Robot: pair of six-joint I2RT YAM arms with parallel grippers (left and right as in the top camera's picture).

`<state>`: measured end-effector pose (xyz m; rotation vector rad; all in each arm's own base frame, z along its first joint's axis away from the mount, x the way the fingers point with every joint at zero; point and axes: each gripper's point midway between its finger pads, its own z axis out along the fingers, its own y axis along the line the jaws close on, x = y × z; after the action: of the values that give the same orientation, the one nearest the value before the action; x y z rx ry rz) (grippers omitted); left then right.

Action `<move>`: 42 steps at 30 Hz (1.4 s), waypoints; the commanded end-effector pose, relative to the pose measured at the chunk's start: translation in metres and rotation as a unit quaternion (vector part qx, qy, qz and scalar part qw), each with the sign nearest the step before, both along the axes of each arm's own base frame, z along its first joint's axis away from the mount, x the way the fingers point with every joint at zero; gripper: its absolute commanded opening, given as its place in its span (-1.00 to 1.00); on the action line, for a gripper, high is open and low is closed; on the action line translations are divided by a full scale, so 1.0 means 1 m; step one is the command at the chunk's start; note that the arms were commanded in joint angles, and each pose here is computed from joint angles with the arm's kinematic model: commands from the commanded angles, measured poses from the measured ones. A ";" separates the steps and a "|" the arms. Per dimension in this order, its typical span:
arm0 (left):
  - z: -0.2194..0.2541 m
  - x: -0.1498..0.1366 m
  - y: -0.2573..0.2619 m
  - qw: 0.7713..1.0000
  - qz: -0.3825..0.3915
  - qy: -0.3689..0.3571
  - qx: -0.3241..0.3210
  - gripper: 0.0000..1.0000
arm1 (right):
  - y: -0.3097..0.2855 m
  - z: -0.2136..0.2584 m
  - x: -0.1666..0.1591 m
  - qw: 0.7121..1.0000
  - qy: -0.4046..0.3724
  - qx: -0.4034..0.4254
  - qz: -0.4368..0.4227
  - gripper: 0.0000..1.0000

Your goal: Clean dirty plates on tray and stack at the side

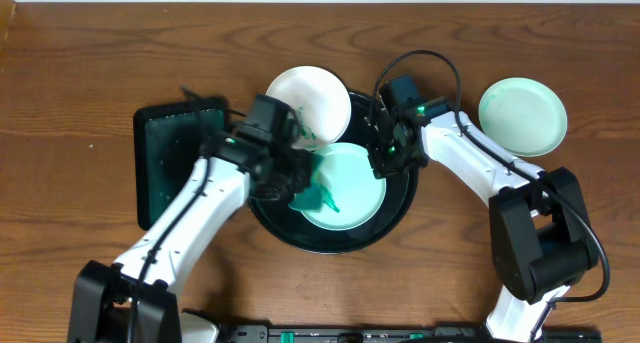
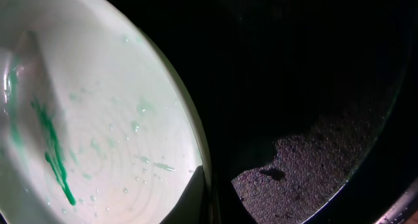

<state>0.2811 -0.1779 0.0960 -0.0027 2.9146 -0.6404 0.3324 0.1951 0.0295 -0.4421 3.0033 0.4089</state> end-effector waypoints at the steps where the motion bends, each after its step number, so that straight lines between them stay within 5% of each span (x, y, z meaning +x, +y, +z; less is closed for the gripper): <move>1: 0.003 -0.001 -0.007 0.999 -0.020 -0.026 0.030 -0.86 | 0.001 -0.007 -0.006 1.000 0.013 -0.003 -0.004 -0.98; 16: -0.091 0.018 -0.007 0.992 -0.025 0.015 0.120 -0.86 | 0.007 -0.011 -0.018 1.000 0.025 -0.005 0.009 -0.97; 25: -0.081 -0.019 -0.064 0.991 -0.093 0.090 -0.029 -0.86 | 0.017 -0.011 -0.024 0.999 0.022 -0.004 0.026 -0.97; 34: -0.065 -0.044 -0.113 0.978 -0.158 0.092 -0.103 -0.86 | 0.017 -0.011 -0.025 0.999 0.024 -0.006 0.026 -0.97; 42: -0.088 0.001 -0.055 0.996 -0.074 0.041 0.024 -0.86 | 0.016 -0.011 -0.026 0.999 0.026 -0.006 0.026 -0.97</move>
<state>0.2589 -0.2673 0.0239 0.3169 3.0220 -0.8478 0.3181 0.1928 0.0174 -0.4791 3.0381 0.3244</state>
